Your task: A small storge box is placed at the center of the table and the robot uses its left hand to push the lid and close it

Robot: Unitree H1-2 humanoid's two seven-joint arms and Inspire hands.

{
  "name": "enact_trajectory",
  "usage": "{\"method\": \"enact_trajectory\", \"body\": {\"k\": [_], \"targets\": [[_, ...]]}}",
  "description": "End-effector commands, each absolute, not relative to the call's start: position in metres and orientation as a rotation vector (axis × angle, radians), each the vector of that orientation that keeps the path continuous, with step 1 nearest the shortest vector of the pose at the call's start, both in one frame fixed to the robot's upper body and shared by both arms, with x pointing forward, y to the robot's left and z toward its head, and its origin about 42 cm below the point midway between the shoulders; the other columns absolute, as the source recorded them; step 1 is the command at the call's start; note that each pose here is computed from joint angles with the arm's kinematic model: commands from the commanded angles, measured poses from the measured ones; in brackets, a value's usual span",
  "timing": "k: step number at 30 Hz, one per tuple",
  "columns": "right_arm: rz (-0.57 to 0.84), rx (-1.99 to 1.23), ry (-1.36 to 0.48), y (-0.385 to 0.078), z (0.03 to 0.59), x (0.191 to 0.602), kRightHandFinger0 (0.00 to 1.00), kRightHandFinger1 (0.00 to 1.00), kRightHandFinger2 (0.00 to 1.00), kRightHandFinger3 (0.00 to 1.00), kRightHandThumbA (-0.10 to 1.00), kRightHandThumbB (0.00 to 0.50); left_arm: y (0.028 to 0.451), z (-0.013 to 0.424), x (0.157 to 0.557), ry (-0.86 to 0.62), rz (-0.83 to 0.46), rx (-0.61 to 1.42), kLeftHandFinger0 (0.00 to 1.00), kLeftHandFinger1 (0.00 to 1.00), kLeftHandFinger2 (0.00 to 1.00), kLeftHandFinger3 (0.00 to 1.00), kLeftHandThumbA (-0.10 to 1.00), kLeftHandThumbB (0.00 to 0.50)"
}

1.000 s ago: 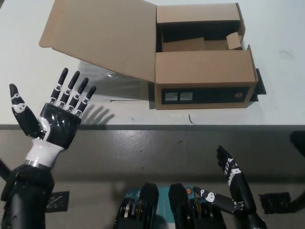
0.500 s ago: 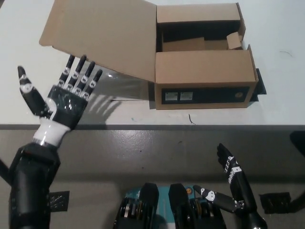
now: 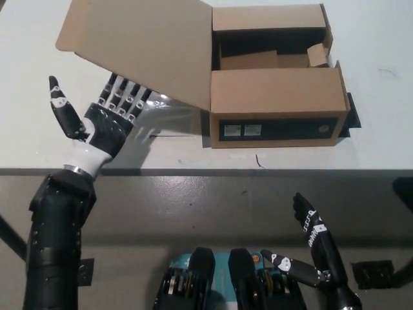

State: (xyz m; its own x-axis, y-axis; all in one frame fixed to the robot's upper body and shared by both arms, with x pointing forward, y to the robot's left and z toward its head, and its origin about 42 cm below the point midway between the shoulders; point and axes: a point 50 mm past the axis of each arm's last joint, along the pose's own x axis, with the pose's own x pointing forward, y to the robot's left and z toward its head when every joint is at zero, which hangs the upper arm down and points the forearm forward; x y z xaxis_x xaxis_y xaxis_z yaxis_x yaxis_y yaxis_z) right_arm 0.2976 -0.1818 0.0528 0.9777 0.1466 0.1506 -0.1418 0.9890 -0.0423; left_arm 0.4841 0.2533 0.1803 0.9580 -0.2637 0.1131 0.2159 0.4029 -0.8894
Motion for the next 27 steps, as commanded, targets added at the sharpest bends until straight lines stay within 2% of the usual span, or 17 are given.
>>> {"method": "enact_trajectory", "body": {"k": [1,2,4,10,18,22,27], "targets": [[0.151,-0.005,-0.254,-0.180,0.070,0.306,1.00,1.00,1.00,1.00,1.00,0.303,0.254,0.213,0.502,-0.040,-0.352,-1.050,1.00,1.00,1.00,1.00,1.00,0.370],[0.154,-0.002,-0.254,-0.179,0.070,0.306,1.00,1.00,1.00,1.00,1.00,0.303,0.253,0.218,0.505,-0.038,-0.353,-1.037,1.00,1.00,1.00,1.00,1.00,0.385],[0.153,-0.004,-0.251,-0.178,0.069,0.305,1.00,1.00,1.00,1.00,1.00,0.317,0.252,0.232,0.514,-0.039,-0.357,-1.013,1.00,1.00,1.00,1.00,1.00,0.379],[0.155,0.001,-0.250,-0.177,0.069,0.306,1.00,1.00,1.00,1.00,1.00,0.318,0.249,0.284,0.534,-0.097,-0.407,-0.917,1.00,1.00,1.00,1.00,1.00,0.385],[0.157,-0.007,-0.252,-0.177,0.070,0.304,1.00,1.00,1.00,1.00,1.00,0.307,0.242,0.383,0.551,-0.219,-0.489,-0.800,1.00,1.00,1.00,1.00,1.00,0.408],[0.160,-0.014,-0.256,-0.178,0.071,0.306,1.00,1.00,1.00,1.00,1.00,0.311,0.221,0.441,0.544,-0.299,-0.561,-0.726,1.00,1.00,1.00,1.00,1.00,0.414],[0.164,-0.009,-0.252,-0.177,0.070,0.305,1.00,1.00,1.00,1.00,1.00,0.318,0.186,0.465,0.540,-0.320,-0.646,-0.597,1.00,1.00,1.00,1.00,1.00,0.416]]}}
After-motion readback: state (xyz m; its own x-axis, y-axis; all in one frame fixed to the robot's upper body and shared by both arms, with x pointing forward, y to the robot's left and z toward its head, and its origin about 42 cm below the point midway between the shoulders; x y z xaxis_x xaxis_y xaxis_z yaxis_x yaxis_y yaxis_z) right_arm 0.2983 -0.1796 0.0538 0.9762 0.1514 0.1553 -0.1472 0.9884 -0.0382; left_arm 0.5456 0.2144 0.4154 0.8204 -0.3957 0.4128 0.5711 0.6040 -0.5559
